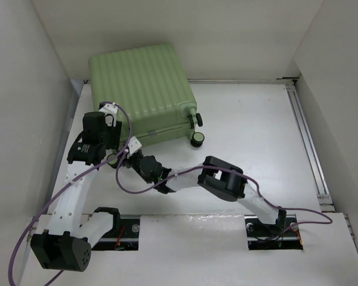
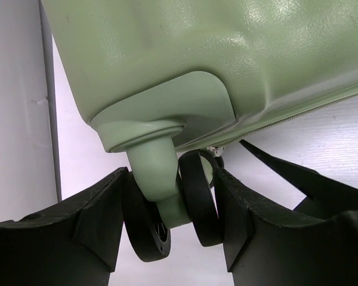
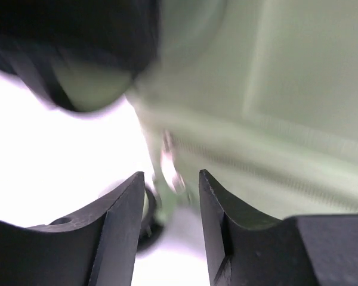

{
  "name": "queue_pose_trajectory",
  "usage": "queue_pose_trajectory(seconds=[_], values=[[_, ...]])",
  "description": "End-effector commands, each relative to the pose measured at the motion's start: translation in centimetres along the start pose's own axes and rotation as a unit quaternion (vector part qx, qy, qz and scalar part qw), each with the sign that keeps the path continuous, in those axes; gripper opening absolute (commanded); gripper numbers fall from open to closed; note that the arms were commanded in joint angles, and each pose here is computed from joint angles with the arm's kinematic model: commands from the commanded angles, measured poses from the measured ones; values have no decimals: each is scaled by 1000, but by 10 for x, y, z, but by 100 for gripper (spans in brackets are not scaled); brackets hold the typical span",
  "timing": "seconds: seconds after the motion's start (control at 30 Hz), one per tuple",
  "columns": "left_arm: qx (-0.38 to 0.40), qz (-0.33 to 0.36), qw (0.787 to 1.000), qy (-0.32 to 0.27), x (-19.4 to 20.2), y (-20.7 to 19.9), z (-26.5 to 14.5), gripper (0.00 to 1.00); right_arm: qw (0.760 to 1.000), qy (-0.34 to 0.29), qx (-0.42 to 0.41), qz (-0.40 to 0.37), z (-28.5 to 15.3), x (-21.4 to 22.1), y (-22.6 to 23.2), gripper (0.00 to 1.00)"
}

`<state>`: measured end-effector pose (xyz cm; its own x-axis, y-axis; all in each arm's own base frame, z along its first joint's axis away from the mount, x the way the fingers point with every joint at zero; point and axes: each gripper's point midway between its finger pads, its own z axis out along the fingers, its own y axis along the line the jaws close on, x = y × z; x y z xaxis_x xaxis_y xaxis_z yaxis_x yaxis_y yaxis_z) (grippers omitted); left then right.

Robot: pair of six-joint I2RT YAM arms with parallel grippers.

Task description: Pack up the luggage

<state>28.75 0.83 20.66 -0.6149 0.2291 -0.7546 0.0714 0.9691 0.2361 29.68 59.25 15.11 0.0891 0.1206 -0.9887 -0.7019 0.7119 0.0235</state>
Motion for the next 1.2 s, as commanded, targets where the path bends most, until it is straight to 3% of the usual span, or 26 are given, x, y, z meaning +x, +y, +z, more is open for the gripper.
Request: queue_pose_trajectory(seconds=[0.0,0.13,0.37,0.53,0.7,1.0,1.17], values=[[2,14,999,-33,-17,0,1,0,998,56,9,11,-13,40,-1,47],[2,20,999,-29,-16,0,4,0,997,74,1,8,-22,48,5,51],[9,25,999,-31,-17,-5,3,0,999,37,29,-17,-5,27,-1,57],[13,28,999,-32,-18,-8,3,0,998,25,48,-10,7,16,-2,67],[13,31,999,-33,-19,-10,3,0,995,27,95,-11,14,17,-14,67],[8,39,999,-28,-14,-10,6,0,992,34,119,-25,21,20,-18,53],[7,38,999,-32,-15,-10,3,0,994,28,99,-45,23,12,-13,35]])
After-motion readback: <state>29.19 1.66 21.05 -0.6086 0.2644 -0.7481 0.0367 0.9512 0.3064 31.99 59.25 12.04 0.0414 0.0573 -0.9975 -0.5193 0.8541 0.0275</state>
